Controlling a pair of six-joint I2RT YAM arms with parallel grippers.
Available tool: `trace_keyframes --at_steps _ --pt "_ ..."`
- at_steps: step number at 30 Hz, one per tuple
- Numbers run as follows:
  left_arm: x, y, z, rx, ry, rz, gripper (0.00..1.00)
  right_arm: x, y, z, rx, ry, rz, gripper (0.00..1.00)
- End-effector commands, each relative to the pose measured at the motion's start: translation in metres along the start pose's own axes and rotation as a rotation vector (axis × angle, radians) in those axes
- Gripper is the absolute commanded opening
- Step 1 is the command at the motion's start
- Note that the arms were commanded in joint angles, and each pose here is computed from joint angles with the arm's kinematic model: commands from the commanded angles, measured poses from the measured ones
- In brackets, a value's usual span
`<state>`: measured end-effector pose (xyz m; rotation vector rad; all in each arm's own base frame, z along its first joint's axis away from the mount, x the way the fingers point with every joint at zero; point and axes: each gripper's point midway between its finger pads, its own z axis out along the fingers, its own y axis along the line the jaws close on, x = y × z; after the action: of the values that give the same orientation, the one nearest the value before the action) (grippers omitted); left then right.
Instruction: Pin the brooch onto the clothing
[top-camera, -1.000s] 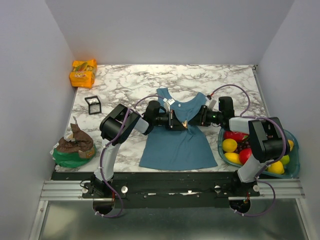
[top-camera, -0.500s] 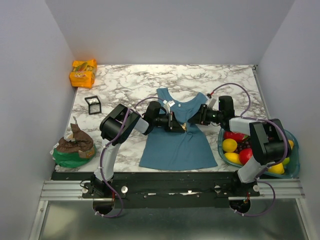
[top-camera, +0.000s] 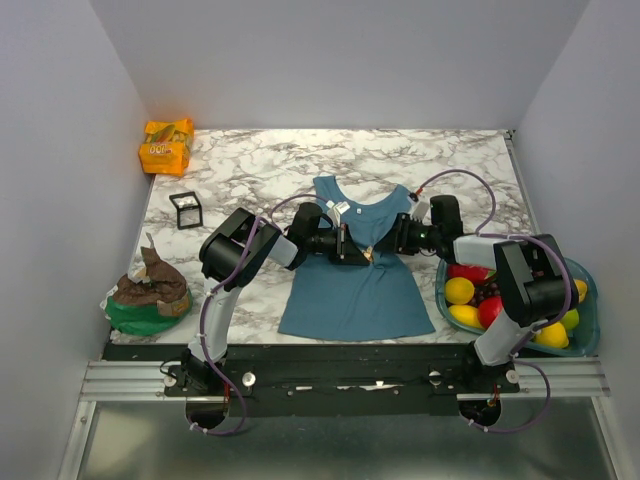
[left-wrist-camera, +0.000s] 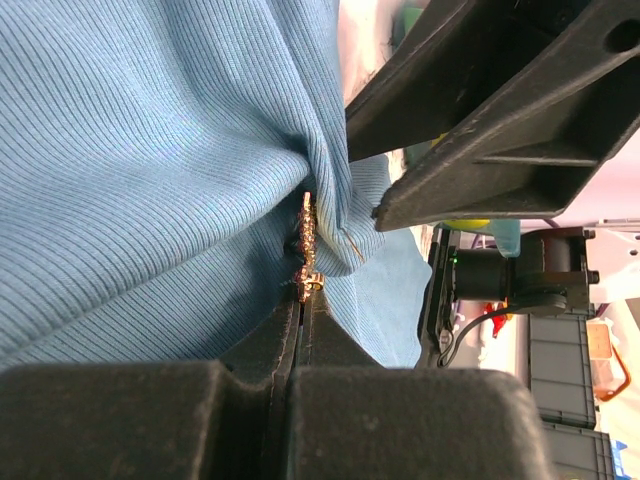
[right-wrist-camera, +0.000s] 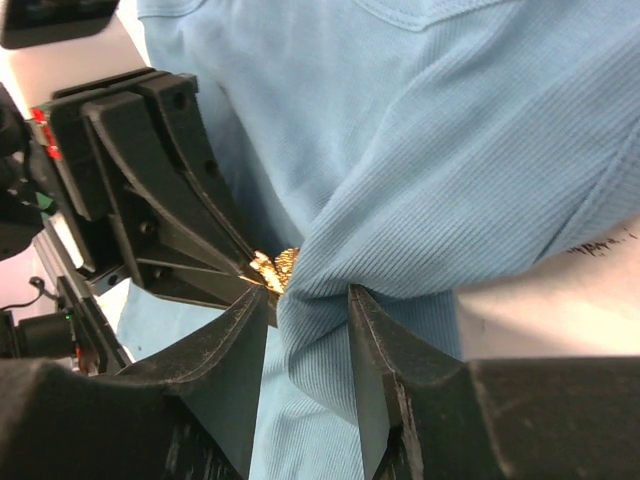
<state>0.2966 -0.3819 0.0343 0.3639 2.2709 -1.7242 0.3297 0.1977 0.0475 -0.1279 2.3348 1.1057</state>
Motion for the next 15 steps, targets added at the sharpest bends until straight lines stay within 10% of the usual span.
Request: trace_keyframes --at_steps 1,15 --pt "-0.009 -0.008 0.001 0.014 -0.019 0.046 0.0 0.005 -0.01 0.005 0.057 0.014 -0.001 0.46" --pt "-0.006 -0.009 0.001 0.034 -0.021 0.051 0.0 0.01 -0.01 0.015 0.051 0.028 0.008 0.29"
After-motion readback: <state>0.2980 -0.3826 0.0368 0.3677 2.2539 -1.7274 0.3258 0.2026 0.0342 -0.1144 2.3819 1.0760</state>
